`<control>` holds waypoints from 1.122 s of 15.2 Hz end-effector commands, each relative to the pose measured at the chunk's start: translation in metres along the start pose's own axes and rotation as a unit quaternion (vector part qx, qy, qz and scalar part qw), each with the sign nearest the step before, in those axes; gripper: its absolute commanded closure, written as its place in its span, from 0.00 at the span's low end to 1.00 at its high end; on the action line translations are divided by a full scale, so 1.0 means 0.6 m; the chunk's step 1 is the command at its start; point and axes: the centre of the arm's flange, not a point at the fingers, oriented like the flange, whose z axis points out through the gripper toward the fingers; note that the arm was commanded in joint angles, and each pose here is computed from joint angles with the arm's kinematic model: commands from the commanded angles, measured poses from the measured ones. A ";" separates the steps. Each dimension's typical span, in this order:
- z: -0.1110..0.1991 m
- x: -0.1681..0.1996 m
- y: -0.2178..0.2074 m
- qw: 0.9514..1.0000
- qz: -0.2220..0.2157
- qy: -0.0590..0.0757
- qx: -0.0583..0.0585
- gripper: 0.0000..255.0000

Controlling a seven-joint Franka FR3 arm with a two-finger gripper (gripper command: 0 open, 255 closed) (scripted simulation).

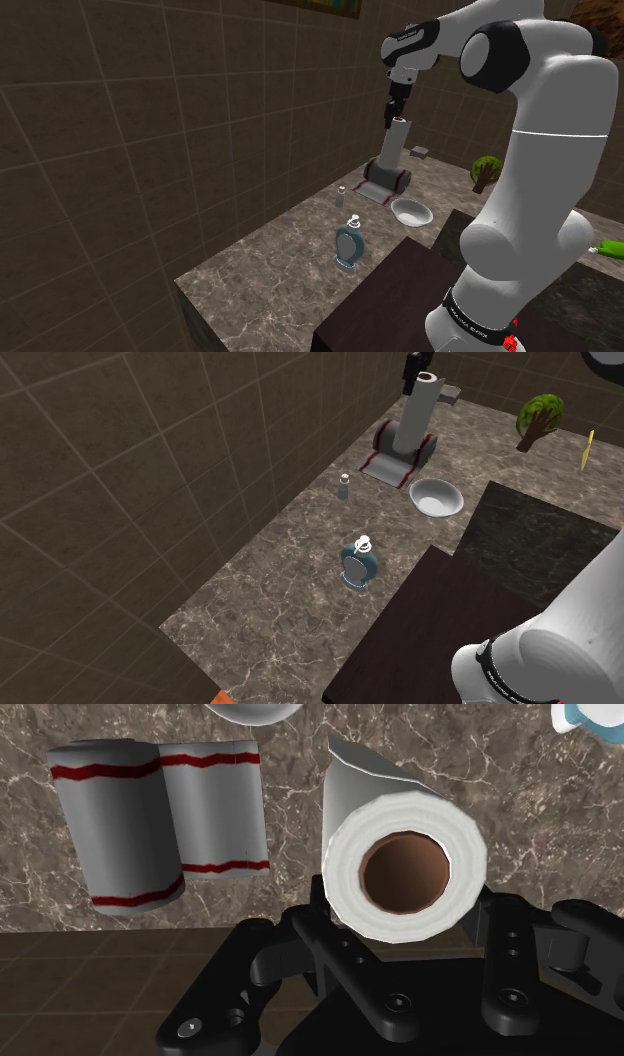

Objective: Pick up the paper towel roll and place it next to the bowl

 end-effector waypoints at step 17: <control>0.129 -0.036 0.052 1.000 -0.001 0.000 0.000 1.00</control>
